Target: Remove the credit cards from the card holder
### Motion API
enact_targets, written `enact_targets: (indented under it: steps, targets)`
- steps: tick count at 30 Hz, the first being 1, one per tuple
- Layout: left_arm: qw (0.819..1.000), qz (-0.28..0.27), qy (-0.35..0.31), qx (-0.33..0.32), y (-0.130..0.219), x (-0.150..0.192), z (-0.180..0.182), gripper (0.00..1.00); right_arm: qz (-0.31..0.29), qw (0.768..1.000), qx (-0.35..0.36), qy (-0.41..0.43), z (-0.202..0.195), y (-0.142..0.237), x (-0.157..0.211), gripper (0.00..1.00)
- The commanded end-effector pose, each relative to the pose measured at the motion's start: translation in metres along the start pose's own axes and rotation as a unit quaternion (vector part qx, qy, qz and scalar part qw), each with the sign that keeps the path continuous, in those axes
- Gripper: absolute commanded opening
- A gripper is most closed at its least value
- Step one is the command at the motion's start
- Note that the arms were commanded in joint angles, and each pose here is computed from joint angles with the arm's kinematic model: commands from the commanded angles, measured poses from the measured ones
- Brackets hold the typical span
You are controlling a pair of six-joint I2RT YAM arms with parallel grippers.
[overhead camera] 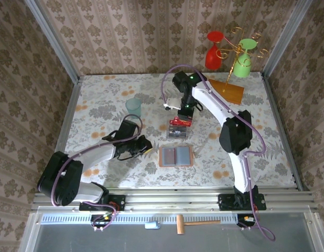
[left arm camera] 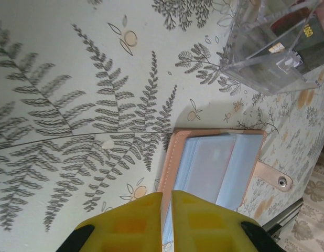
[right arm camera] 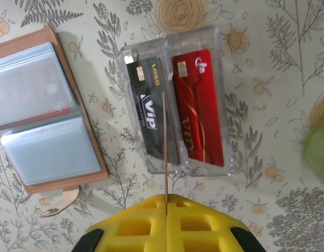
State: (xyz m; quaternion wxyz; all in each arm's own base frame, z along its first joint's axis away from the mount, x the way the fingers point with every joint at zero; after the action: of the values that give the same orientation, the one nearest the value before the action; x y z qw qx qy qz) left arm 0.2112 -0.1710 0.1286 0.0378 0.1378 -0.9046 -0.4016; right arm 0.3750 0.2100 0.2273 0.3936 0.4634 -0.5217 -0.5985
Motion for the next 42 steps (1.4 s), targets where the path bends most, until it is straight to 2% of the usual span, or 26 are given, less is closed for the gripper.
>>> enact_targets:
  steps: [1,14,29,35,42]
  targets:
    - [1.0,0.002,-0.005,-0.006,0.007,0.001,0.006,0.13,0.031,0.999,-0.017,0.022,-0.002,0.0,0.001,0.0]
    - [1.0,-0.005,0.011,-0.01,0.015,-0.003,0.012,0.13,0.028,0.998,-0.01,0.05,-0.024,-0.011,-0.016,0.0]
    - [1.0,-0.006,0.018,-0.016,0.018,-0.001,0.016,0.13,0.035,0.997,-0.062,0.042,-0.022,-0.043,-0.02,0.0]
    - [1.0,-0.009,0.019,-0.017,0.02,0.001,0.018,0.13,0.044,0.996,-0.069,0.035,-0.021,-0.049,-0.021,0.12]
    - [1.0,-0.012,0.017,-0.013,0.02,0.0,0.016,0.13,0.045,0.997,-0.05,0.028,-0.02,-0.037,-0.019,0.17]
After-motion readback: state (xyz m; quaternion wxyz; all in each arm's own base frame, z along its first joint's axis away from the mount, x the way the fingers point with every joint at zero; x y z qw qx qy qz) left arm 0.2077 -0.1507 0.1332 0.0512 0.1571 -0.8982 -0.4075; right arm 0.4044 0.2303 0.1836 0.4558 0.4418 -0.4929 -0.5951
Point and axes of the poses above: each hand's point on the last joint's axis, 136 mm out from that joint toward the fingers, its own y axis back along the fingers, its own z axis along the line the jaws close on, x = y × z, the point moved 9 cm from there along y, back along the fingers
